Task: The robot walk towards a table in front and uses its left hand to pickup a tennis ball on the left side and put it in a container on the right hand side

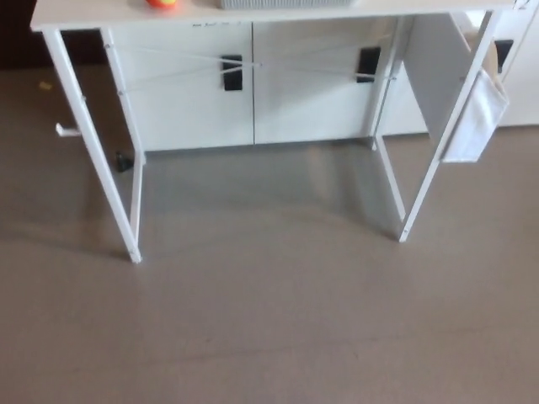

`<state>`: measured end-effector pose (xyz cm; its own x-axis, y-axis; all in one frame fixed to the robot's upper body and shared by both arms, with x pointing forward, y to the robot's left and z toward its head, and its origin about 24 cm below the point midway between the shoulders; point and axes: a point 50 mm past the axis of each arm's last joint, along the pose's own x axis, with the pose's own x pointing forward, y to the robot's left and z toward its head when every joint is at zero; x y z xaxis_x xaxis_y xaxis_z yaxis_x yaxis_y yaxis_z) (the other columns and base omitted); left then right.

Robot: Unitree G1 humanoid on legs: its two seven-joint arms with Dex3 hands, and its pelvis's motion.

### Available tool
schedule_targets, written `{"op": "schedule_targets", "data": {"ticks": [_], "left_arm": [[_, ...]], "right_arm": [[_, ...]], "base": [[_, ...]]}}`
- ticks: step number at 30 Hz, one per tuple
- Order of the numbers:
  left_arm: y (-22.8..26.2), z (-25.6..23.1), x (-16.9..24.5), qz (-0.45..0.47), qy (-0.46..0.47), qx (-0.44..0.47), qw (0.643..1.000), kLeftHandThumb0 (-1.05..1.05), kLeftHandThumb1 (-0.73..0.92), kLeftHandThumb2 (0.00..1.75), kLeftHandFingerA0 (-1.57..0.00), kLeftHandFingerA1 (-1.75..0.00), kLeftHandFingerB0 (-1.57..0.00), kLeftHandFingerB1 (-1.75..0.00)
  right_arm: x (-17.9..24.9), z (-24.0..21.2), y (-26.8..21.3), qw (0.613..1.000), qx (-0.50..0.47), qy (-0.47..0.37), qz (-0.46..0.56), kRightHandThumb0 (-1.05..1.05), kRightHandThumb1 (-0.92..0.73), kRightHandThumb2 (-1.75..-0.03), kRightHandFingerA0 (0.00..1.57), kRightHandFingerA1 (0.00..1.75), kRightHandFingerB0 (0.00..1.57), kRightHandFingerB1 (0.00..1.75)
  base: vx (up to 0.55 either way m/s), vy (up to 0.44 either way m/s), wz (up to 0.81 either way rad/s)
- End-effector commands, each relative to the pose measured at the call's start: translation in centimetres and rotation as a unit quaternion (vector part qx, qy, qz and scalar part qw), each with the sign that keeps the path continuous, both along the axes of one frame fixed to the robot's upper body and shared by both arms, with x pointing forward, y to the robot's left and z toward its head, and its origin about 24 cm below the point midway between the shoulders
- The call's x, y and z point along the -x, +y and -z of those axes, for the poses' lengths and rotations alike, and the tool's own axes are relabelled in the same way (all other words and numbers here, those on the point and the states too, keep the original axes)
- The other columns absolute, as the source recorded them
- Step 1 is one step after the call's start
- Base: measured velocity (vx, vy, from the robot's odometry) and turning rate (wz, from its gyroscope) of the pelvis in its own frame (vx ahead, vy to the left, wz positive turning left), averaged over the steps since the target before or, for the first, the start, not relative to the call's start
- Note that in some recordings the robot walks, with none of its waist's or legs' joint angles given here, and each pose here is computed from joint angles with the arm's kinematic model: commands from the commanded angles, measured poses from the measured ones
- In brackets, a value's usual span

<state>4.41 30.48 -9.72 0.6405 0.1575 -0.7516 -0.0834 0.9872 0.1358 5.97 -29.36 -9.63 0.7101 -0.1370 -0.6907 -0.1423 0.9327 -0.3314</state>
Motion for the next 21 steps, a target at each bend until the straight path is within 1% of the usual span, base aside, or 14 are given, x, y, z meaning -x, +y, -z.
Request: {"op": "schedule_targets", "data": {"ticks": [1,2,7,10,13,16,21], "left_arm": [[0.2,0.1,-0.1,0.005,0.002,-0.009,1.0,-0.12,0.67,0.59,-0.45,-0.38,-0.29,-0.31],[0.2,0.1,-0.2,0.005,-0.001,-0.006,1.0,-0.13,0.69,0.61,-0.42,-0.39,-0.28,-0.32],[0.2,0.2,-0.6,-0.002,-0.004,-0.002,1.0,-0.11,0.68,0.6,-0.43,-0.39,-0.28,-0.31],[0.3,0.1,-0.8,0.0,-0.008,-0.003,1.0,-0.1,0.69,0.6,-0.4,-0.38,-0.27,-0.31],[0.1,-0.1,-1.0,0.006,-0.009,-0.005,1.0,-0.09,0.7,0.6,-0.41,-0.38,-0.27,-0.31],[0.1,-0.1,-1.3,0.005,-0.013,-0.004,1.0,-0.1,0.69,0.6,-0.43,-0.38,-0.27,-0.31],[0.1,-0.2,-1.7,0.005,-0.017,-0.004,1.0,-0.09,0.69,0.6,-0.43,-0.39,-0.27,-0.31]], "right_arm": [[-0.2,-0.3,-0.4,1.0,0.008,-0.015,-0.004,-0.32,-0.39,-0.61,0.65,0.54,0.51,0.48],[-0.3,-0.4,-0.4,1.0,0.012,-0.015,-0.007,-0.37,-0.39,-0.63,0.65,0.54,0.53,0.48],[-0.5,-0.4,-0.3,1.0,0.018,-0.019,-0.012,-0.35,-0.39,-0.62,0.65,0.55,0.53,0.49],[-0.7,-0.3,-0.3,1.0,0.016,-0.021,-0.012,-0.36,-0.38,-0.62,0.65,0.55,0.54,0.49],[-0.9,-0.3,-0.4,1.0,0.013,-0.022,-0.009,-0.35,-0.38,-0.62,0.67,0.55,0.53,0.49],[-1.1,-0.4,-0.3,0.999,0.015,-0.027,-0.011,-0.35,-0.39,-0.63,0.69,0.57,0.53,0.49],[-1.4,-0.4,-0.4,0.999,0.015,-0.03,-0.01,-0.34,-0.39,-0.62,0.7,0.57,0.53,0.49]], "base": [[0.31,0.023,0.08],[0.26,0.009,0.06],[0.41,-0.093,0.2],[0.59,-0.175,0.66],[0.37,-0.06,0.07],[0.35,0.022,-0.11],[0.34,0.135,-0.31]]}}
